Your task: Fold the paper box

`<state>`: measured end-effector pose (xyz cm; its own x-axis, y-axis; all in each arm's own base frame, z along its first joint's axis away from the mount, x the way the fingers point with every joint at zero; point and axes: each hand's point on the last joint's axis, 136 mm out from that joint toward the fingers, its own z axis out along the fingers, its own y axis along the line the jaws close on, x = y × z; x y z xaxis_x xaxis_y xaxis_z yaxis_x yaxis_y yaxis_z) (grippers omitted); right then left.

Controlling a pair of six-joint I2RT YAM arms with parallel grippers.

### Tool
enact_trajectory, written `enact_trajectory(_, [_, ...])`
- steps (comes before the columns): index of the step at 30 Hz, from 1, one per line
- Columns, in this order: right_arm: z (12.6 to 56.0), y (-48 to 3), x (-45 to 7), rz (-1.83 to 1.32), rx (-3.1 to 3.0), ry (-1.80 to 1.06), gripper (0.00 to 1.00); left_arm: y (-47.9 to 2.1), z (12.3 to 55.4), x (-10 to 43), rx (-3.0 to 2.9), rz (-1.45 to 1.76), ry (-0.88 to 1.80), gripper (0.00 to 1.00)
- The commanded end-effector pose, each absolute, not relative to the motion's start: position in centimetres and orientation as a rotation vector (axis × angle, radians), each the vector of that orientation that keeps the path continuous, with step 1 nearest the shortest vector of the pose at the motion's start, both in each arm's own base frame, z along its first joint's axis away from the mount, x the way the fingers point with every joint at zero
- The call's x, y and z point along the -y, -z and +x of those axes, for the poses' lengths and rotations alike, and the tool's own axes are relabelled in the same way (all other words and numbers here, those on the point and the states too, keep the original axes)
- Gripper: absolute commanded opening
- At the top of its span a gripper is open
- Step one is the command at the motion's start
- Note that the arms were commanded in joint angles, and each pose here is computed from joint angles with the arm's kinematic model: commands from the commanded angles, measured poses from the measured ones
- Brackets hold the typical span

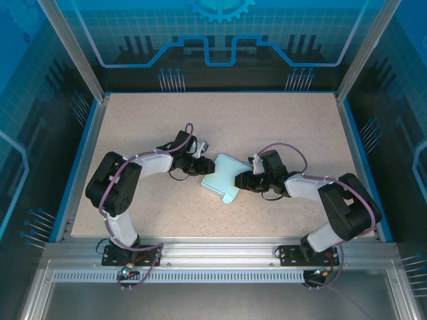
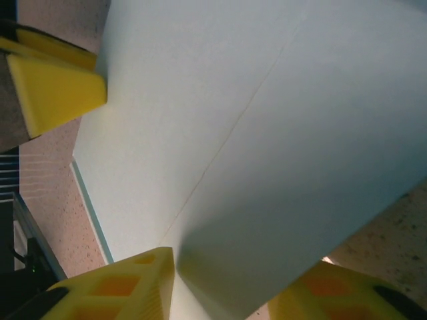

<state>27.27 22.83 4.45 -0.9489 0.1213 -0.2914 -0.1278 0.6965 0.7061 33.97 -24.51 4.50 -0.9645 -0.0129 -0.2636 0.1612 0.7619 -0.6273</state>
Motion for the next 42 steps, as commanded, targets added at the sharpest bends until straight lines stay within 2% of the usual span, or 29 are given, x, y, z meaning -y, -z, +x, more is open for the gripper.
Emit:
enact_trajectory(1, [28.3,-5.9,-23.5,0.047,-2.482,-1.247,0.27,-3.3,33.4,23.7,-2.74,0.065,0.998,0.34])
enact_trajectory(5, [28.6,-7.4,-23.9,0.082,-2.405,-1.33,0.12,-3.0,32.9,23.6,-2.748,0.045,1.029,0.33])
enact_trajectory(8, [28.8,-8.9,-24.1,0.092,-2.355,-1.368,0.08,-2.9,32.6,23.7,-2.751,0.045,1.055,0.33])
enact_trajectory(15, [28.9,-12.1,-24.1,0.091,-2.276,-1.389,0.07,-3.2,32.5,24.7,-2.734,0.049,1.148,0.34])
enact_trajectory(25, [29.2,-13.8,-24.0,0.108,-2.276,-1.346,0.09,-2.9,32.4,26.8,-2.738,0.095,1.217,0.36])
enact_trajectory(42, [30.2,-9.6,-23.5,0.358,-2.438,-1.118,0.11,-2.2,33.8,27.7,-2.739,0.096,1.165,0.45])
